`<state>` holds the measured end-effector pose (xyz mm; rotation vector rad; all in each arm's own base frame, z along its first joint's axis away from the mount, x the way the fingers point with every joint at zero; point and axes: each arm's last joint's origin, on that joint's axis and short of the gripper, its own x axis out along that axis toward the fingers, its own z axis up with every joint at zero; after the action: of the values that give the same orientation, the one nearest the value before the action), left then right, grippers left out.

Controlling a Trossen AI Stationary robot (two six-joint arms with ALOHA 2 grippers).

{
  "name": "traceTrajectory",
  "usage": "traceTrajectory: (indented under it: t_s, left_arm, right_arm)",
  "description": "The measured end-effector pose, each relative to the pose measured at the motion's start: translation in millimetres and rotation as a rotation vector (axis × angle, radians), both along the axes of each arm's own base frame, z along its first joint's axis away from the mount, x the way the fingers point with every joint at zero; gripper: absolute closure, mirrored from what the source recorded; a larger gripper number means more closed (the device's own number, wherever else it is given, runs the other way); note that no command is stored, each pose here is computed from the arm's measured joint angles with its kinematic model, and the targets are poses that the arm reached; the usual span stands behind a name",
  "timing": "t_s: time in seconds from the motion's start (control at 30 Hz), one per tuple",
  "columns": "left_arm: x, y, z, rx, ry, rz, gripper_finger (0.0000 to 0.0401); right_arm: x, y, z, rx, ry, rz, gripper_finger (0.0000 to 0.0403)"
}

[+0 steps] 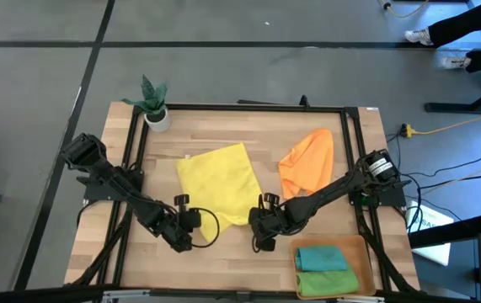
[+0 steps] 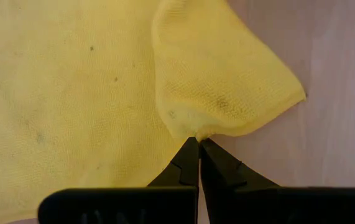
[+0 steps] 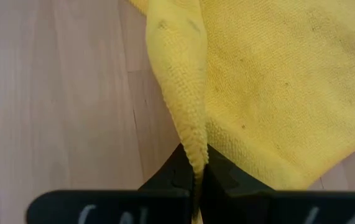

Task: Roll microfiber towels into tight, uniform cylinder then place into a basket
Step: Roll the yellow microfiber towel

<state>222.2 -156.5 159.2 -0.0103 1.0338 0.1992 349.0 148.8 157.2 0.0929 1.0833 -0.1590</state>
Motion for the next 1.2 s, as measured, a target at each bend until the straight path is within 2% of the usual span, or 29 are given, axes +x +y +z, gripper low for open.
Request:
traceTrajectory:
  t_s: [0.43,0.7,0.87,1.07,1.2]
  left_arm:
    - [0.4,-0.3,0.2,-0.022,-0.010,0.032,0.0401]
    - [0.4,-0.3,0.2,-0.035,-0.014,0.053,0.0397]
    - [0.4,-0.4,0.3,-0.069,-0.025,0.111,0.0369]
    - [0.4,-0.4,0.3,-0.070,-0.025,0.113,0.0333]
    - [0.4,-0.2,0.3,-0.043,-0.017,0.068,0.0328]
  right_arm:
    - [3.7,-1.2,1.8,-0.037,-0.056,-0.030,0.0386]
    - [3.7,-1.2,1.8,-0.037,-0.056,-0.031,0.0327]
    - [3.7,-1.2,1.8,-0.036,-0.056,-0.031,0.0286]
    - [3.7,-1.2,1.8,-0.036,-0.056,-0.031,0.0248]
    - [3.7,-1.2,1.8,-0.026,-0.058,-0.047,0.0238]
